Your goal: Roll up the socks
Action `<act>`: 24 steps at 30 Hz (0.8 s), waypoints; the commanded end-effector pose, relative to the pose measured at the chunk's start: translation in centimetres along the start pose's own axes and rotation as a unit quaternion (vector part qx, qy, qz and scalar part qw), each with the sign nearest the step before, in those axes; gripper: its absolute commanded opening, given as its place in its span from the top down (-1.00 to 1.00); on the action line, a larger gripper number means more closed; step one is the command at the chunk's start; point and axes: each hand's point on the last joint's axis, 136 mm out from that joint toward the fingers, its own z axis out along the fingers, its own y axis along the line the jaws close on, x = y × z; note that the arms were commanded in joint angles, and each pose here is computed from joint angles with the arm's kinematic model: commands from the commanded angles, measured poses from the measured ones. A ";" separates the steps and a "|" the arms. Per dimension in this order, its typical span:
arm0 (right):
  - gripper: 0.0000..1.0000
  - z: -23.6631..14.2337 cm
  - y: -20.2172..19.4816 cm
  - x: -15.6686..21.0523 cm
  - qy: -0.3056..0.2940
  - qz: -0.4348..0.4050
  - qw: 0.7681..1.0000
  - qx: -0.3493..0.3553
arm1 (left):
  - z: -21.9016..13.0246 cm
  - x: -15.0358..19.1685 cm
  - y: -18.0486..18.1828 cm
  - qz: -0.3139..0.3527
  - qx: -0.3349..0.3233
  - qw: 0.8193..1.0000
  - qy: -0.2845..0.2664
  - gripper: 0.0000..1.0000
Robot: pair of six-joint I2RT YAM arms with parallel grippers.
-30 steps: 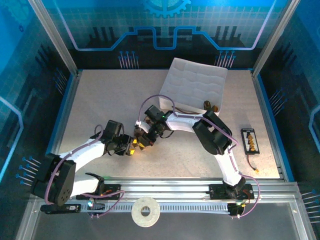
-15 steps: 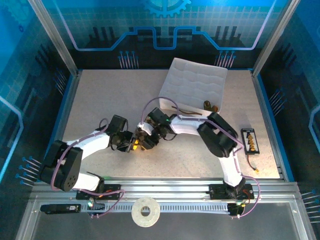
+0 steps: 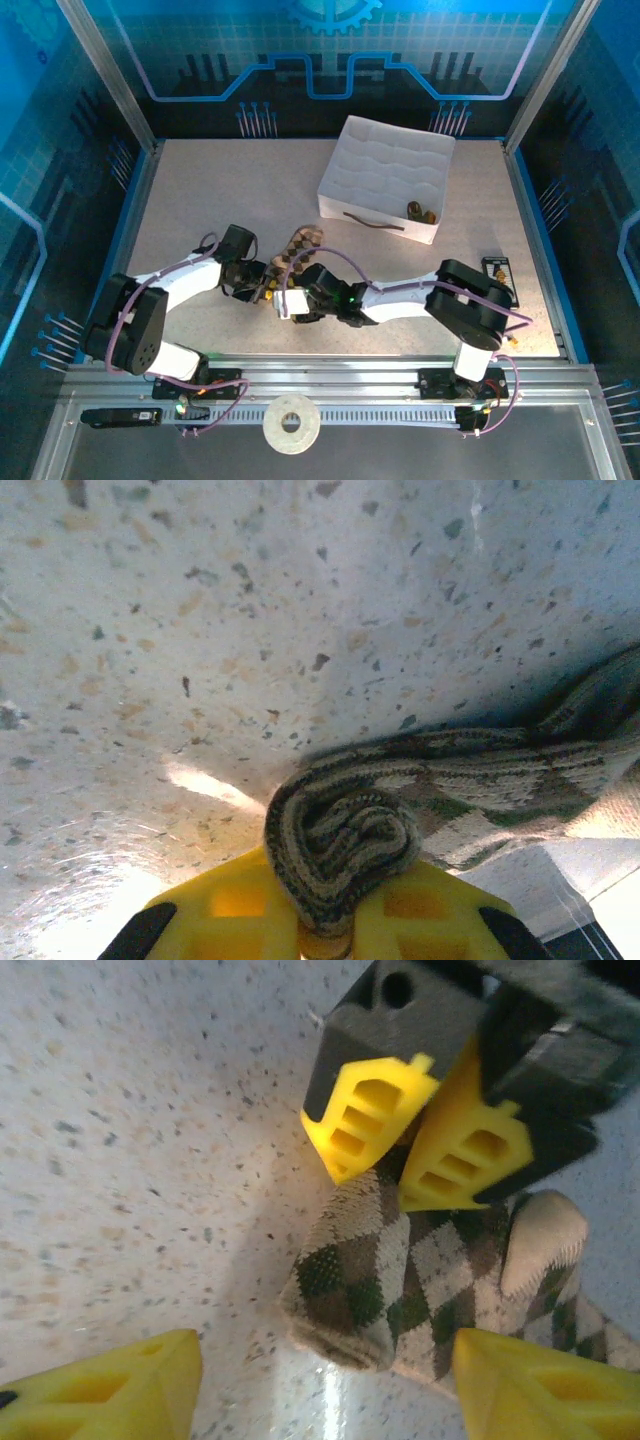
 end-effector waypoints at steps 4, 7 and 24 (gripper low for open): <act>0.09 2.3 -1.1 -0.9 0.020 -0.043 0.998 0.028 | 0.6 -1.3 6.8 -0.039 -0.134 0.990 -0.022 0.94; 0.32 2.9 -1.0 -0.5 0.030 -0.024 0.999 0.026 | 0.6 -1.3 6.5 -0.036 -0.131 0.991 -0.018 0.95; 1.00 1.6 4.1 2.2 0.045 0.226 0.948 -0.221 | -6.4 -0.4 3.1 -0.028 0.014 0.998 -0.056 -0.31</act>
